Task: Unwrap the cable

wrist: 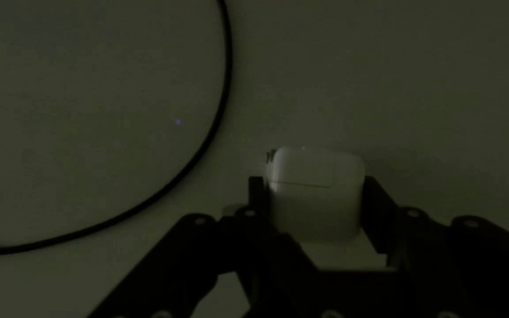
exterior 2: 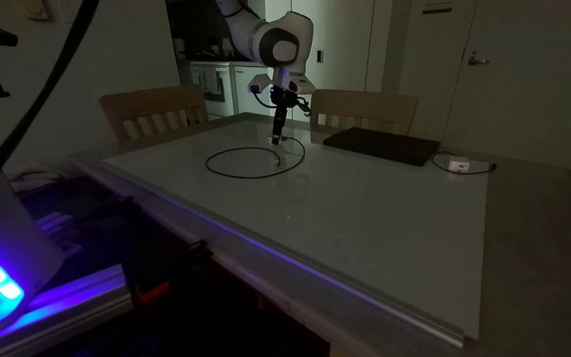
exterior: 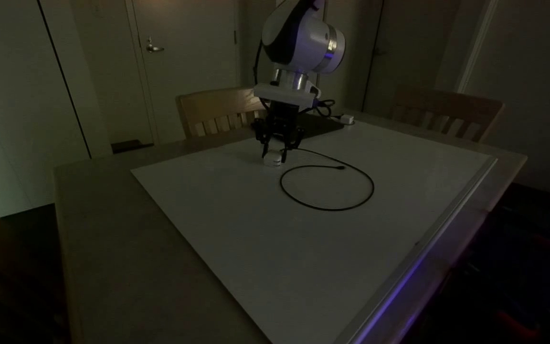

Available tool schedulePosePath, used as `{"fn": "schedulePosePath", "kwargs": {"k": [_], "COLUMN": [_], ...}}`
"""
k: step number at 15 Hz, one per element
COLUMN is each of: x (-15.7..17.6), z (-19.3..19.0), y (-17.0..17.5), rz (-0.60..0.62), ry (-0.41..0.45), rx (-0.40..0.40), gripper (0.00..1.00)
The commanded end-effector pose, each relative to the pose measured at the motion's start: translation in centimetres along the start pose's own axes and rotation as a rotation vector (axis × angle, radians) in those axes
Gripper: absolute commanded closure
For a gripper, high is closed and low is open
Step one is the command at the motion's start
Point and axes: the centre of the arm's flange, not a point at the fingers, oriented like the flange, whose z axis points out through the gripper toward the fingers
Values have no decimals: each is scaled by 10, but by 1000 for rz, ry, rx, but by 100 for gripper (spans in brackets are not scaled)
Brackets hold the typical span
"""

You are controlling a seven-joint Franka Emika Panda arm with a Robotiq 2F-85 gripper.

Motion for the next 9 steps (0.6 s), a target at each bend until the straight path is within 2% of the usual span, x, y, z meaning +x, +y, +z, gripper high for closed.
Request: {"fn": "schedulePosePath", "kwargs": {"k": [1, 6, 7, 9], "x": [17, 19, 37, 35], "z": [-12, -29, -14, -17], "y": [25, 73, 42, 56], "rz": [181, 444, 360, 410], "ry": [55, 154, 138, 155], "rx": [74, 150, 117, 130], "gripper": [72, 72, 47, 47]}}
